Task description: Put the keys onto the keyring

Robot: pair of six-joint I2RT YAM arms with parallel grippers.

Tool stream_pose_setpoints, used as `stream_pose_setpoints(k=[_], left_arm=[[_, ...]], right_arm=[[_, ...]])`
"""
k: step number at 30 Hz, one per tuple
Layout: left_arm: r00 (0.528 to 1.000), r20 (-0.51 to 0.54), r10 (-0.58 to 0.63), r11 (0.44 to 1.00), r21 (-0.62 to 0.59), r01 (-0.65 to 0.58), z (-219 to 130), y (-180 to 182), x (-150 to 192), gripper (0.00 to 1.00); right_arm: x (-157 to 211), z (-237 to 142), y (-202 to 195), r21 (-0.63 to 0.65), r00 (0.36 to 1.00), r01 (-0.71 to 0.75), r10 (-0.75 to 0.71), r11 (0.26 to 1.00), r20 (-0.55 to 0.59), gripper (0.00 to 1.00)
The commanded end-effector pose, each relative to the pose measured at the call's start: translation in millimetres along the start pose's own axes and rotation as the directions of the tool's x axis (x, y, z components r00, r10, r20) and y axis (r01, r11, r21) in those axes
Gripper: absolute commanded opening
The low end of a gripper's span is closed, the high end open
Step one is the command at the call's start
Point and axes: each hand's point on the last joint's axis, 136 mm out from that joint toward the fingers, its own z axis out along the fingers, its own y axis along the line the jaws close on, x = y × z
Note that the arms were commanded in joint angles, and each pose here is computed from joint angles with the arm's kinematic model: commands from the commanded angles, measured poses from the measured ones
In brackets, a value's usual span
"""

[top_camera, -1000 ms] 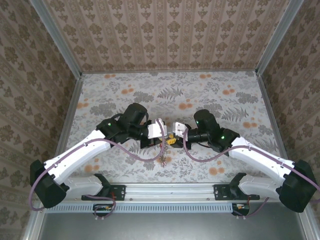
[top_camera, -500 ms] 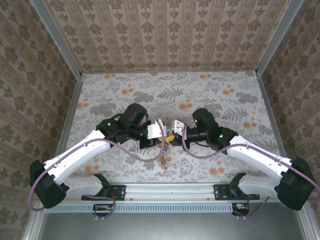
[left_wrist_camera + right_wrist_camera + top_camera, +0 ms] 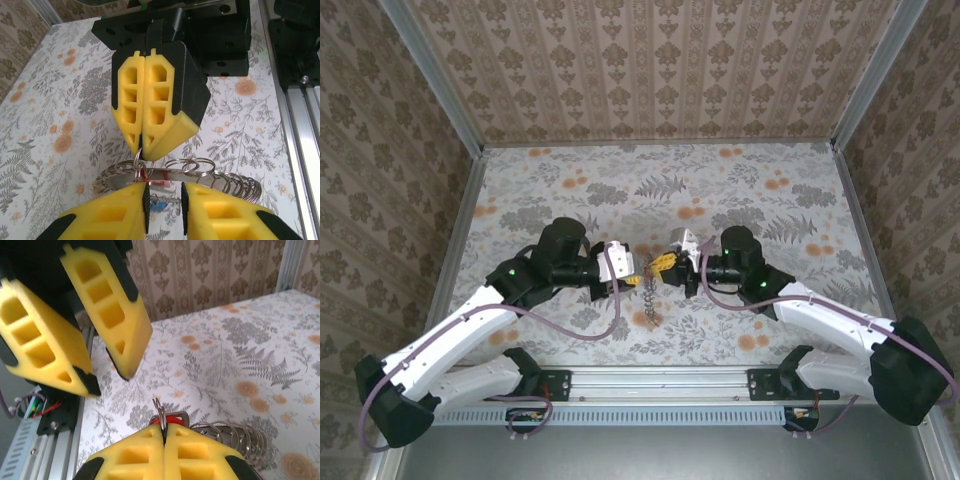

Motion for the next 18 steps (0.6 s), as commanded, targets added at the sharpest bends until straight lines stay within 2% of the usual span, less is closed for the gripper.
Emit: stream_pose_setpoints(k=[1,6,10,13,15,18], left_arm=[[0.998,0.059,-0.014,1.000,0.017,0.013,3.0,0.5,-9.9,0.26],[0.997,0.073,0.029,0.999,-0.027,-0.027,-0.5,9.6,-18.9,0.28],[0.994,0.044,0.100,0.986,-0.136,-0.093,-16.2,23.5,-21.8,0.30],[0.989,0.036,0.142,0.971,-0.197,-0.132,-27.7,30.2,-24.9,0.35],[0.986,0.047,0.158,0.970,-0.196,-0.146,-28.0,29.3,-26.9,0.37],[0.983,0.066,0.171,0.979,-0.127,-0.162,-18.0,20.9,-28.3,0.38]], right_arm=[[-52.2,-12.4,6.7,0.012,0.975,0.082,-0.083,0.997,0.206,0.00],[-47.8,-15.0,9.9,0.013,0.973,0.112,-0.112,0.994,0.201,0.00],[-43.2,-16.2,12.7,0.008,0.975,0.137,-0.136,0.991,0.176,0.00],[-42.1,-16.8,14.8,0.000,0.975,0.149,-0.147,0.989,0.165,0.00],[-42.2,-16.8,15.6,-0.005,0.975,0.153,-0.151,0.988,0.163,0.00],[-42.0,-16.5,17.1,-0.011,0.974,0.160,-0.156,0.987,0.162,0.00]])
